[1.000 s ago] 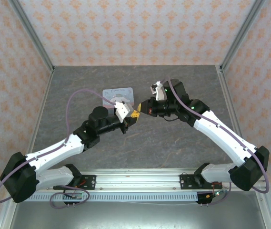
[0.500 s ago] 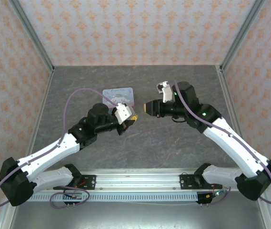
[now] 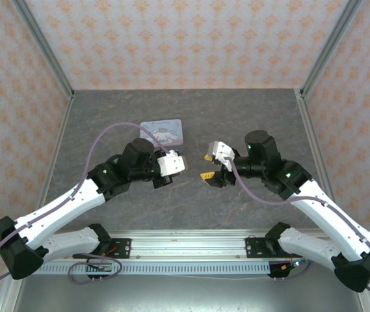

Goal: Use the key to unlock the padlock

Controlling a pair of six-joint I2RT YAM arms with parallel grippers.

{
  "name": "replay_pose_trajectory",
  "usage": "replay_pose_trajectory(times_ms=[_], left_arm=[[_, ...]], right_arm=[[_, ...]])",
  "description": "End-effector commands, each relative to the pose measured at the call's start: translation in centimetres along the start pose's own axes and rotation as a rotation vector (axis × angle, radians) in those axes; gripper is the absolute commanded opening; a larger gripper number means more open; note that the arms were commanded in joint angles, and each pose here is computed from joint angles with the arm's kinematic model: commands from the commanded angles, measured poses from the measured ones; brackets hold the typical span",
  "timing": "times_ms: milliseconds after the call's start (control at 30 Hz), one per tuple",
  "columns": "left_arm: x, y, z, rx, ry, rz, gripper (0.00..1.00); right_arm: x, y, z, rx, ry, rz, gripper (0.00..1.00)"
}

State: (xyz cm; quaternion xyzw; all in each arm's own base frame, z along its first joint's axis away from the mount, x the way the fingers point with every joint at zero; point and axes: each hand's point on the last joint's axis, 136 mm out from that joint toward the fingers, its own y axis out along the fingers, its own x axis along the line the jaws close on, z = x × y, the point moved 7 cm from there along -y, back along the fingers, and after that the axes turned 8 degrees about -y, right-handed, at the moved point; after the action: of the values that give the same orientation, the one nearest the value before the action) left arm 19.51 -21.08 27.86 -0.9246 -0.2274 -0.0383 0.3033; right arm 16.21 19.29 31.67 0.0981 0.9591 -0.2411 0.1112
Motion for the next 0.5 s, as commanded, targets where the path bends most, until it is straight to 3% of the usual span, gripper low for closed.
replay_pose_trajectory(times_ms=[0, 300, 467], left_arm=[[-0.1, -0.8, -0.5, 0.024, 0.092, -0.001, 0.00], [-0.1, -0.5, -1.0, 0.031, 0.122, 0.011, 0.00], [-0.2, -0.4, -1.3, 0.032, 0.129, 0.023, 0.00]], right_arm=[[0.5, 0.7, -0.7, -0.075, -0.205, -0.097, 0.59], [-0.1, 3.0, -0.9, -0.118, -0.305, -0.098, 0.54], [-0.4, 3.8, -1.1, -0.128, -0.312, -0.111, 0.46]])
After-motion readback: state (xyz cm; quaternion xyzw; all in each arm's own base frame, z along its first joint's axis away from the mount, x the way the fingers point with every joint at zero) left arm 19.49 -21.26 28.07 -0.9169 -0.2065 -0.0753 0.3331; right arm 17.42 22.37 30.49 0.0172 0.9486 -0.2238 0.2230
